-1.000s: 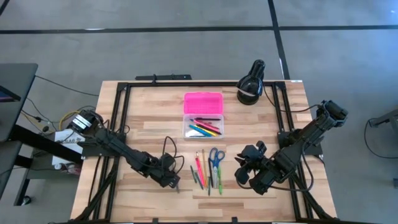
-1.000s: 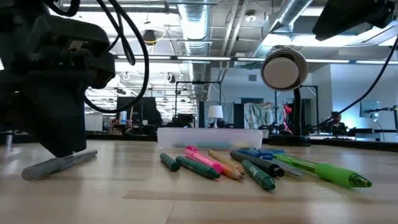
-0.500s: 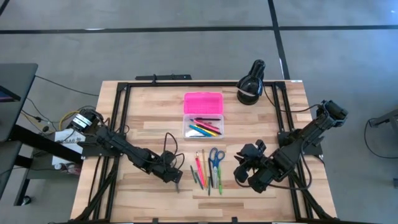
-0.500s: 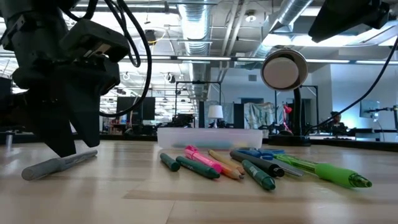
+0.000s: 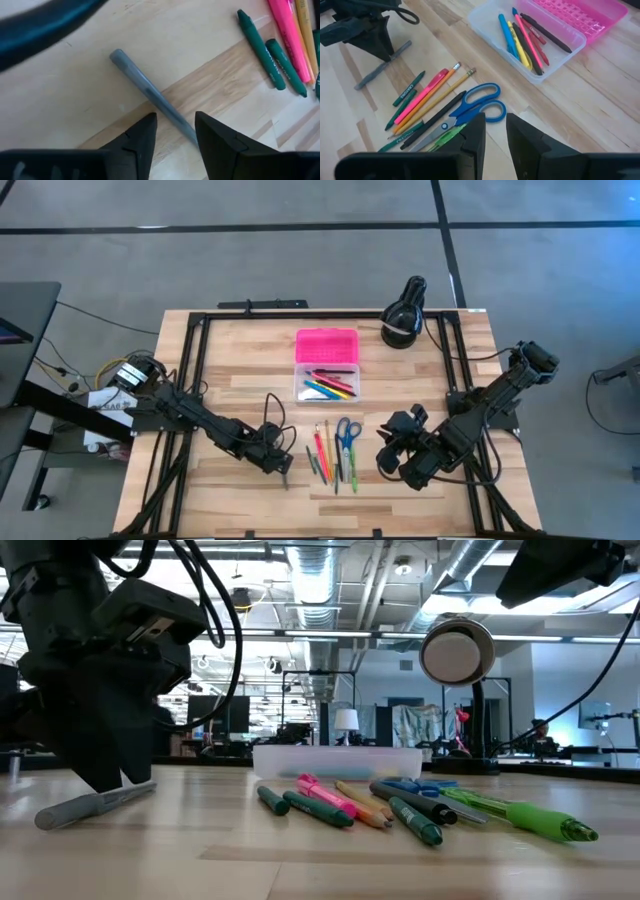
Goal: Pick & place school supplies into a supply box
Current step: Put the gray pen into the pink supply box
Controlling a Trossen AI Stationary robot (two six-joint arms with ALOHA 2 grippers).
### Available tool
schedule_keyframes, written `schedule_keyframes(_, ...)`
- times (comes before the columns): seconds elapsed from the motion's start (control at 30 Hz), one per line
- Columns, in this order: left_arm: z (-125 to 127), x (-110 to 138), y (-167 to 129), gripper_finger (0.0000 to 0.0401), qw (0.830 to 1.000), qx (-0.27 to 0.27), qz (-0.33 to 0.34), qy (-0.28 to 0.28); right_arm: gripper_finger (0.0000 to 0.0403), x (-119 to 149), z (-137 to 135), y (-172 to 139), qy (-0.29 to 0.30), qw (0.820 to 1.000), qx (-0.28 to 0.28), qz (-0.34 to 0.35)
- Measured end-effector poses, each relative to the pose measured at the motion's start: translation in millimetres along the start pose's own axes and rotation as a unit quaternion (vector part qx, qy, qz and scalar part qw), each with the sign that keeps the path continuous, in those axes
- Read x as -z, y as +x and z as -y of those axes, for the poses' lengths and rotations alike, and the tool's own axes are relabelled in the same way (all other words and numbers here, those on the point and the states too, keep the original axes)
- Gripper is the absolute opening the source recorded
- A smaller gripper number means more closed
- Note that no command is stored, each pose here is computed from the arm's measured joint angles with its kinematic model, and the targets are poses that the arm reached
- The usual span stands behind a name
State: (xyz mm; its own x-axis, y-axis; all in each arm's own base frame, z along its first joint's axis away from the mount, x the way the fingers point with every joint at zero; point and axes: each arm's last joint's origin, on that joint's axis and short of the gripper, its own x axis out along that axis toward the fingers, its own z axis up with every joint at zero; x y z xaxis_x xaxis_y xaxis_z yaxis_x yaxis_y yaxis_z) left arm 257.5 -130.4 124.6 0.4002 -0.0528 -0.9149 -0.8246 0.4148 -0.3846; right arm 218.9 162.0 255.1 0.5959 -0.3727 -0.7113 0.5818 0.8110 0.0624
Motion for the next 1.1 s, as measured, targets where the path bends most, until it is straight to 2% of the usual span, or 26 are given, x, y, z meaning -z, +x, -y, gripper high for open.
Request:
schedule_keyframes(0.5, -2.7, 0.7, 0.2, 0.0093, 0.998, -0.012, -0.021, 0.051, 0.007, 0.0, 0.0, 0.0, 0.0, 1.0, 0.0, 0.0)
schedule_keyframes(0.77, -5.5, 1.3, 0.0, 0.0075, 0.99, -0.024, -0.034, 0.132, 0.007, 0.0, 0.0, 0.0, 0.0, 1.0, 0.0, 0.0)
schedule_keyframes(1.0, -4.1, 2.0, -0.2, 0.0072, 0.985, -0.016, -0.053, 0.164, 0.007, 0.0, 0.0, 0.0, 0.0, 1.0, 0.0, -0.001)
schedule_keyframes(1.1, 2.7, 4.4, -3.6, 0.0072, 0.975, -0.007, -0.058, 0.216, 0.007, 0.0, 0.0, 0.0, 0.0, 1.0, 0.0, -0.001)
